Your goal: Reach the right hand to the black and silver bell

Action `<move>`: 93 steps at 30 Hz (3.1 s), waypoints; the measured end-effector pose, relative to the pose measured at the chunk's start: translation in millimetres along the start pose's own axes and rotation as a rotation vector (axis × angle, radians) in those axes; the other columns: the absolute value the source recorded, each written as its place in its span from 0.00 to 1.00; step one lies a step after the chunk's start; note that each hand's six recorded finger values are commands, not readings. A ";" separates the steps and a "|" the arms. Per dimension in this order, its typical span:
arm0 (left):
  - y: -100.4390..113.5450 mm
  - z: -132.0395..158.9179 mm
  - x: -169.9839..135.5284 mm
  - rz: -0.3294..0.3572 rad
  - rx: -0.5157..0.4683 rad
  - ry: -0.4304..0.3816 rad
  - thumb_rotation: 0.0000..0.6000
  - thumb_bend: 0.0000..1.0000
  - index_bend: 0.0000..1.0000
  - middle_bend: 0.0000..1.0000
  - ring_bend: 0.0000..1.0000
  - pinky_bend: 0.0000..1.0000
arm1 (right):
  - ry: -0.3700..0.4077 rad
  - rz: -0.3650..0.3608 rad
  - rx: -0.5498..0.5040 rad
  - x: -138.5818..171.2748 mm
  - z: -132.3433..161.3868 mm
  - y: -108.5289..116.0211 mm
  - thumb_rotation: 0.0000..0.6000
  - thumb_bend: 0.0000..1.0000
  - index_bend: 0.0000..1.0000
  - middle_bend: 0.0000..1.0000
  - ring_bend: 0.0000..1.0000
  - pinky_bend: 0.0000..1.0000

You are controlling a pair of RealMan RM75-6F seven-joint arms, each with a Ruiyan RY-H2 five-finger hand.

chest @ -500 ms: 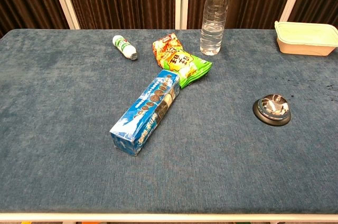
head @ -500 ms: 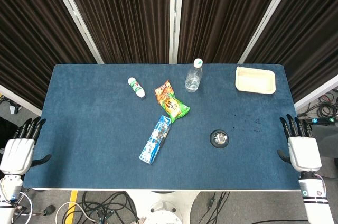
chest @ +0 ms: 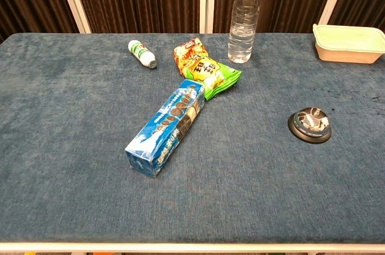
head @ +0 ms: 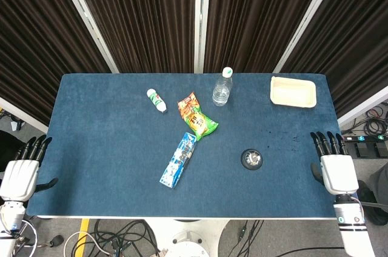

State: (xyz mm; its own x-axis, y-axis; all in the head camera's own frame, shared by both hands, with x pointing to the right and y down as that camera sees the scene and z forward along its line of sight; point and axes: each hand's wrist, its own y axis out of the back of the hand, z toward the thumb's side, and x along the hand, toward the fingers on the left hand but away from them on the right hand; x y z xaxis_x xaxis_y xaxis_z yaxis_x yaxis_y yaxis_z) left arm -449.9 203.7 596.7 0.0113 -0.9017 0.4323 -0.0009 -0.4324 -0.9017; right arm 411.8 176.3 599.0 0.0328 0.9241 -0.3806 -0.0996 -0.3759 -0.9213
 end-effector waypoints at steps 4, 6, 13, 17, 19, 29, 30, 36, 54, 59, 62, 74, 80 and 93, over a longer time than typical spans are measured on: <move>-5.3 2.1 1.0 -0.010 -0.002 0.000 1.00 0.00 0.06 0.03 0.00 0.17 | 0.058 -0.025 -0.005 -2.1 14.8 1.4 1.00 0.95 0.05 0.87 0.81 0.80; -6.9 2.0 0.0 -0.013 -0.003 -0.001 1.00 0.00 0.06 0.03 0.00 0.17 | 0.093 -0.019 -0.006 -2.4 23.8 -1.1 1.00 1.00 0.12 0.93 0.90 0.85; -1.0 -0.7 -2.2 0.004 -0.006 -0.002 1.00 0.00 0.06 0.03 0.00 0.17 | 0.177 0.084 0.021 0.9 49.2 -25.7 1.00 1.00 0.15 0.95 0.94 0.86; 1.2 -4.1 -4.6 0.009 -0.011 0.002 1.00 0.00 0.06 0.03 0.00 0.17 | 0.215 0.160 0.052 3.0 67.7 -48.3 1.00 1.00 0.13 0.95 0.94 0.86; 1.3 -6.1 -5.4 0.009 -0.013 0.004 1.00 0.00 0.06 0.03 0.00 0.17 | 0.224 0.187 0.060 3.5 75.6 -58.3 1.00 1.00 0.12 0.95 0.94 0.86; 0.1 -19.2 -5.4 0.003 -0.017 0.030 1.00 0.00 0.06 0.03 0.00 0.17 | 0.230 0.259 0.100 -4.2 99.1 -90.4 1.00 1.00 0.09 0.95 0.94 0.86; 0.1 -20.5 -5.3 0.003 -0.017 0.033 1.00 0.00 0.06 0.03 0.00 0.17 | 0.230 0.261 0.100 -5.5 100.5 -91.0 1.00 1.00 0.09 0.95 0.94 0.86; 0.2 -25.3 -5.8 0.002 -0.018 0.040 1.00 0.00 0.06 0.03 0.00 0.17 | 0.237 0.267 0.100 -8.5 107.4 -94.7 1.00 1.00 0.09 0.95 0.94 0.86; 0.7 -25.1 -5.7 0.000 -0.016 0.033 1.00 0.00 0.06 0.03 0.00 0.17 | 0.223 0.346 0.119 -4.9 105.9 -113.8 1.00 1.00 0.09 0.95 0.94 0.86; 3.2 -23.0 -5.3 0.008 -0.016 0.027 1.00 0.00 0.06 0.03 0.00 0.17 | 0.217 0.305 0.099 -7.9 106.2 -102.6 1.00 1.00 0.09 0.95 0.94 0.86; 3.5 -21.7 -4.7 0.008 -0.014 0.024 1.00 0.00 0.06 0.03 0.00 0.17 | 0.216 0.259 0.081 -10.1 106.4 -89.9 1.00 1.00 0.09 0.95 0.94 0.86; 3.1 -21.3 -4.1 0.002 -0.010 0.026 1.00 0.00 0.06 0.03 0.00 0.17 | 0.227 0.322 0.114 -4.9 104.4 -104.5 1.00 1.00 0.09 0.95 0.94 0.86; 4.4 -21.7 -4.7 0.007 -0.013 0.026 1.00 0.00 0.06 0.03 0.00 0.17 | 0.223 0.344 0.131 -4.4 104.8 -109.2 1.00 1.00 0.09 0.95 0.94 0.86; 6.4 -14.1 -3.8 0.012 -0.009 0.012 1.00 0.00 0.06 0.03 0.00 0.17 | 0.183 0.038 0.005 -13.9 88.5 -34.4 1.00 0.98 0.11 0.90 0.86 0.85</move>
State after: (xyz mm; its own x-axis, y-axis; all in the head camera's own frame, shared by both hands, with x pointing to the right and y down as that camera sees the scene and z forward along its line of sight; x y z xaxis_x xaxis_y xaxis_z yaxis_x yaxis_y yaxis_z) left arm -464.0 204.3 589.3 -0.0003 -0.9069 0.4214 -0.0096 -0.4214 -0.9068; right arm 326.7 182.4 643.0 0.2088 0.8814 -0.4237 -0.1096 -0.4094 -0.9057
